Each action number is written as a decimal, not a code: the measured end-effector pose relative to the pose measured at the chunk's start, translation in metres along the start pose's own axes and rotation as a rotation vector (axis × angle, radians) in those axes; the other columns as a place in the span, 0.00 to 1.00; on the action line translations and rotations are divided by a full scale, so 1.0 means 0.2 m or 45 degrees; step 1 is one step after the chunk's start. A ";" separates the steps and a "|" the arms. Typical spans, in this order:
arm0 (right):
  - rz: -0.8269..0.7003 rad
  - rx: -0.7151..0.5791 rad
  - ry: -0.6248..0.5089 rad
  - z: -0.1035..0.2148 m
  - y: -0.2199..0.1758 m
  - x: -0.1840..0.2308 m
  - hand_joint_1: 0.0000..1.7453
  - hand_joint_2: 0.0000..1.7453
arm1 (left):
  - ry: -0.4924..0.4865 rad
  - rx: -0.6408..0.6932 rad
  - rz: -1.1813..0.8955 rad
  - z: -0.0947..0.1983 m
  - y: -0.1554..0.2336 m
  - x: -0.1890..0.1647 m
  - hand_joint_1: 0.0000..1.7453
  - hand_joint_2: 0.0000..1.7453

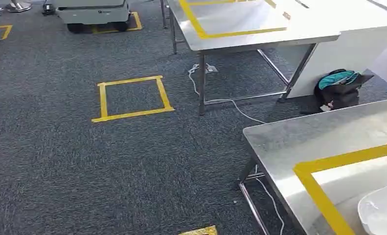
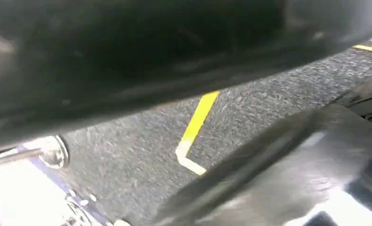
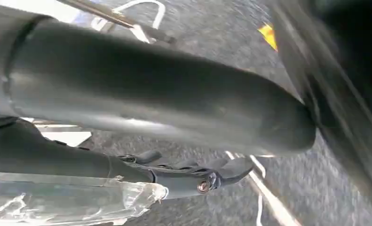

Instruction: Take the parts from the cabinet and place them on the table.

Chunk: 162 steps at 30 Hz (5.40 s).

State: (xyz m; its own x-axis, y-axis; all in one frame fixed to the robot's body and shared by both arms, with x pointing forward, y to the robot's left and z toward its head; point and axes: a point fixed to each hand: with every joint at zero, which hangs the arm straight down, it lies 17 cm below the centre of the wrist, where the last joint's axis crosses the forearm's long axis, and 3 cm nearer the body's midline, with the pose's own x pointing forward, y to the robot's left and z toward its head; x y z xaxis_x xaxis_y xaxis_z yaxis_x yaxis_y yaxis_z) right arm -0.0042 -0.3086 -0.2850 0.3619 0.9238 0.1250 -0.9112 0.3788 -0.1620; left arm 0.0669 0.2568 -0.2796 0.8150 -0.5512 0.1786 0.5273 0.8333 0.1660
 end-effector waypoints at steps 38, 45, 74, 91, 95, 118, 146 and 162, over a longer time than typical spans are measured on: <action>0.017 -0.060 0.006 -0.01 -0.18 -0.04 0.00 0.00 | 0.028 -0.021 -0.026 0.00 0.01 -0.03 0.00 0.00; -0.026 -0.069 -0.003 -0.01 -0.19 -0.03 0.00 0.00 | -0.004 0.023 -0.002 -0.01 0.04 -0.01 0.00 0.00; -0.111 -0.080 -0.008 -0.02 -0.20 -0.02 0.00 0.00 | 0.075 0.038 0.028 0.00 0.03 -0.10 0.00 0.00; -0.094 -0.071 -0.002 -0.01 -0.17 -0.03 0.00 0.00 | 0.083 0.039 0.060 0.00 0.04 -0.10 0.00 0.00; -0.094 -0.064 0.003 -0.01 -0.15 -0.04 0.00 0.00 | 0.077 0.036 0.062 0.00 0.03 -0.08 0.00 0.00; -0.077 -0.075 -0.006 -0.01 -0.19 -0.02 0.00 0.00 | 0.081 0.033 0.112 0.00 0.02 -0.06 0.00 0.00; -0.069 -0.072 -0.005 -0.02 -0.18 -0.02 0.00 0.00 | 0.078 0.026 0.143 0.00 0.01 -0.03 0.00 0.00; -0.087 -0.078 -0.012 -0.02 -0.20 -0.01 0.00 0.00 | 0.081 0.028 0.177 0.00 0.01 -0.03 0.00 0.00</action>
State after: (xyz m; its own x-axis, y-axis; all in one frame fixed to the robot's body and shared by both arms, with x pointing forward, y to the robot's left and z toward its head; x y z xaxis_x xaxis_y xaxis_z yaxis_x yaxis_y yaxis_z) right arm 0.0327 -0.3256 -0.2820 0.4203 0.8953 0.1473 -0.8706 0.4437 -0.2126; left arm 0.0626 0.2616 -0.2803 0.8936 -0.4266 0.1395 0.4038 0.8998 0.1653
